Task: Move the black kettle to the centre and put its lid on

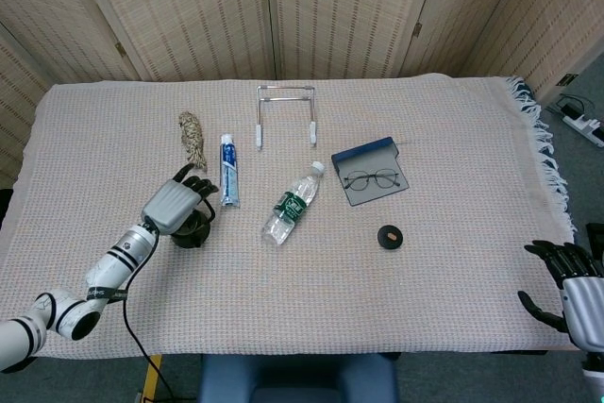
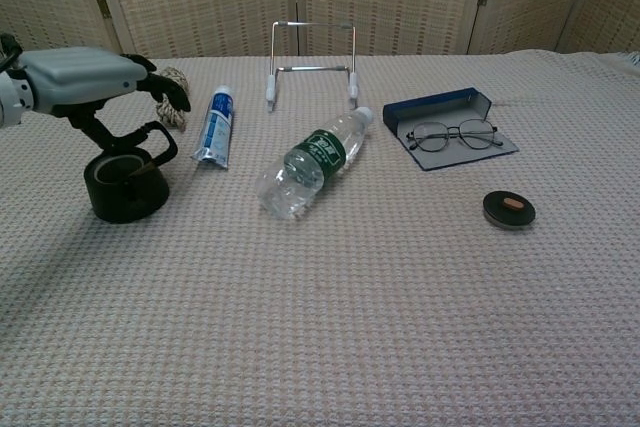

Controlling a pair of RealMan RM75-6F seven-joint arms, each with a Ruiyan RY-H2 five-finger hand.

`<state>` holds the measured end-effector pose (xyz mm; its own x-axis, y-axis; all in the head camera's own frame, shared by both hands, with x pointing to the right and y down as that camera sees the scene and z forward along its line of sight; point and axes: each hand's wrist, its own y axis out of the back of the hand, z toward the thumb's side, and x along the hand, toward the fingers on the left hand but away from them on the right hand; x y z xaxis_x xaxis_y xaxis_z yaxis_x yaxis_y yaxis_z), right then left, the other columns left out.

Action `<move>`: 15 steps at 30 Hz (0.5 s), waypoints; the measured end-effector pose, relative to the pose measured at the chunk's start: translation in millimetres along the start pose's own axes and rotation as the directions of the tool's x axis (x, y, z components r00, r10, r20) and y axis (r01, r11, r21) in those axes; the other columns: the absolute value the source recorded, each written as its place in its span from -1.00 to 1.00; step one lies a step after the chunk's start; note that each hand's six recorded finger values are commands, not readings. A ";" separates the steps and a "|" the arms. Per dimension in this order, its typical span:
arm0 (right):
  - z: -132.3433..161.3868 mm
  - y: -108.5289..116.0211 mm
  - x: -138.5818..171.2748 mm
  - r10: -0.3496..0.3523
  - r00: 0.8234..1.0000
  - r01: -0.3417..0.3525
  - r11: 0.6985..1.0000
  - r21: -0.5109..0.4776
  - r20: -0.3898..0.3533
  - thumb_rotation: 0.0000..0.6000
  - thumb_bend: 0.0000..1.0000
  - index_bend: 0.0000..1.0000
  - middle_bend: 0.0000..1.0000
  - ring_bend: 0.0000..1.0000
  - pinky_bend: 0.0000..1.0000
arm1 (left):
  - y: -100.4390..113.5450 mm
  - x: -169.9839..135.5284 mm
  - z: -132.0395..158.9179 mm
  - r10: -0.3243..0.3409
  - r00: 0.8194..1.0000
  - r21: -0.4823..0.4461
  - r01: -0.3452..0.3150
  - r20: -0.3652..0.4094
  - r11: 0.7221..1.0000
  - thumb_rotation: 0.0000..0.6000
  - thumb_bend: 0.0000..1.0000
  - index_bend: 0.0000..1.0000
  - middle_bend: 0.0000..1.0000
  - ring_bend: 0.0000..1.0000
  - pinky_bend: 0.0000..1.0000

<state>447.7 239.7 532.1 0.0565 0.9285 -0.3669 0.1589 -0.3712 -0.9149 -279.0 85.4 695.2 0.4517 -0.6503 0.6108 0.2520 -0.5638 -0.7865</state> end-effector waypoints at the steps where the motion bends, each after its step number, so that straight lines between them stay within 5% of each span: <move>1: -0.5 -0.3 0.4 0.001 1.000 -0.001 1.000 -0.001 0.002 1.00 -0.45 -0.54 -0.52 -0.57 -0.71 | -1.3 1.5 0.5 -0.008 1.000 0.003 0.008 -0.002 1.000 1.00 -0.04 -0.64 -0.68 -0.67 -1.00; 15: -5.6 -1.1 2.8 0.000 1.000 0.000 1.000 -0.004 0.017 1.00 -0.45 -0.54 -0.52 -0.57 -0.71 | -11.7 12.5 7.7 -0.024 1.000 0.027 0.024 -0.009 0.999 1.00 -0.05 -0.28 -0.38 -0.46 -1.00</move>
<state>453.3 242.7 533.1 0.0401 0.9282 -0.3699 0.1629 -0.3713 -0.9141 -269.7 87.8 711.3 0.4380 -0.6413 0.6299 0.2860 -0.5649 -0.7740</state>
